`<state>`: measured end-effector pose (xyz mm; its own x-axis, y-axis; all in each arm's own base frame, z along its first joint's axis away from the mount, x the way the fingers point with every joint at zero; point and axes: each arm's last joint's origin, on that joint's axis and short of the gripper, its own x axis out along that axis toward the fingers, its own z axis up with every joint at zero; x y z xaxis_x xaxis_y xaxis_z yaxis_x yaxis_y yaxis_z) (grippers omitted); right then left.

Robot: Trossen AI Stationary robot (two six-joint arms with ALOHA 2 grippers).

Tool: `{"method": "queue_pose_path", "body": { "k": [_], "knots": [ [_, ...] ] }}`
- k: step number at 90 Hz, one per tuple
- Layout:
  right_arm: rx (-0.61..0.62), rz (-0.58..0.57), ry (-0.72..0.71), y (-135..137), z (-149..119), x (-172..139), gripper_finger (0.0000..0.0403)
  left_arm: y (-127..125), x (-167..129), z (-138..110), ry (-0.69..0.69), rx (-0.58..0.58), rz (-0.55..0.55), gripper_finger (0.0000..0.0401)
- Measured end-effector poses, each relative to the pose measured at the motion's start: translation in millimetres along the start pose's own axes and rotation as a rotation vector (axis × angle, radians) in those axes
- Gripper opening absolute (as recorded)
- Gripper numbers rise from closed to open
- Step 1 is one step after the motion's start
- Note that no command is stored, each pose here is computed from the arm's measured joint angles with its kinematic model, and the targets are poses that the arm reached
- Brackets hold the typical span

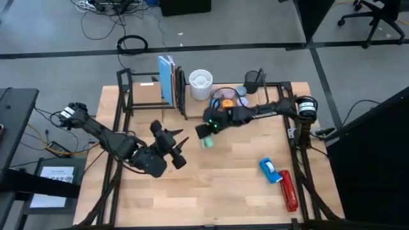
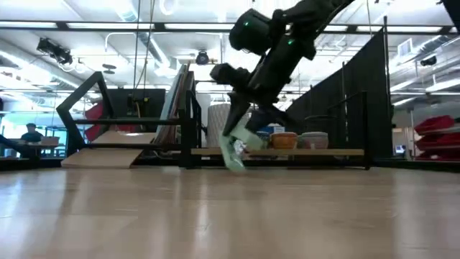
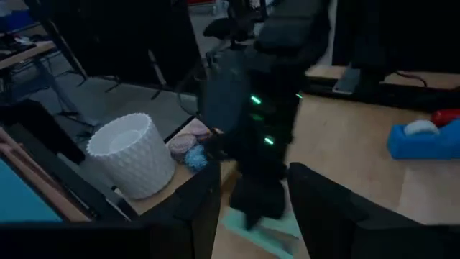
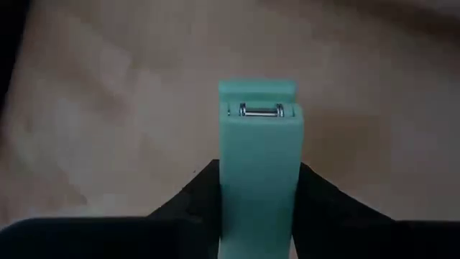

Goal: Stock shelves
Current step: Put the green stapler under the left of the shelf, then put the blue tape dispenser under the left of the shelf

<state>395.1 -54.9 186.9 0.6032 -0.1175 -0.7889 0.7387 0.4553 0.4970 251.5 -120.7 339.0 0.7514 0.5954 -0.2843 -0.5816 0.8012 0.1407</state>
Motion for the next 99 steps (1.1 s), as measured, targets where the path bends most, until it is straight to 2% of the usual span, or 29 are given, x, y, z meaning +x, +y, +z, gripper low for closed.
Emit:
{"method": "queue_pose_path", "body": {
  "k": [7, 24, 39, 46, 54, 61, 72, 86, 99],
  "knots": [
    [0.022, 0.000, -0.034, -2.2, 5.6, 4.6, 0.0098, -0.8, -1.5, -0.3, -0.001, -0.001, -0.006, 0.0142],
    [0.063, -0.003, -0.113, -2.5, 12.3, 6.3, 0.0177, -1.6, -2.8, -0.5, -0.002, -0.001, -0.012, 0.0142],
    [0.046, 0.029, -0.145, 3.2, 12.4, 3.6, 0.0194, -1.6, -2.8, -0.6, -0.002, 0.000, -0.012, 0.0142],
    [-0.011, 0.066, -0.150, 11.4, 7.1, 0.1, 0.0189, -1.6, -2.8, -0.6, -0.001, 0.000, -0.012, 0.0142],
    [-0.159, 0.125, -0.135, 27.6, -8.0, -10.9, 0.0180, -2.2, -4.0, -1.1, 0.000, 0.003, -0.019, 0.0142],
    [-0.306, 0.164, -0.060, 39.2, -29.7, -17.8, 0.0170, -3.2, -5.9, -1.6, 0.001, 0.006, -0.028, 0.0142],
    [-0.456, 0.143, 0.089, 43.1, -63.4, -19.5, 0.0150, -5.4, -9.9, -2.3, -0.003, 0.007, -0.045, 0.0142],
    [-0.473, -0.044, 0.131, 19.8, -68.2, 6.8, 0.0106, -6.2, -11.1, -2.4, -0.004, 0.006, -0.050, 0.0142],
    [-0.456, 0.012, 0.086, 13.4, -49.6, 29.4, 0.0064, -6.3, -11.0, -2.6, -0.004, 0.007, -0.050, 0.0142]
  ]
}}
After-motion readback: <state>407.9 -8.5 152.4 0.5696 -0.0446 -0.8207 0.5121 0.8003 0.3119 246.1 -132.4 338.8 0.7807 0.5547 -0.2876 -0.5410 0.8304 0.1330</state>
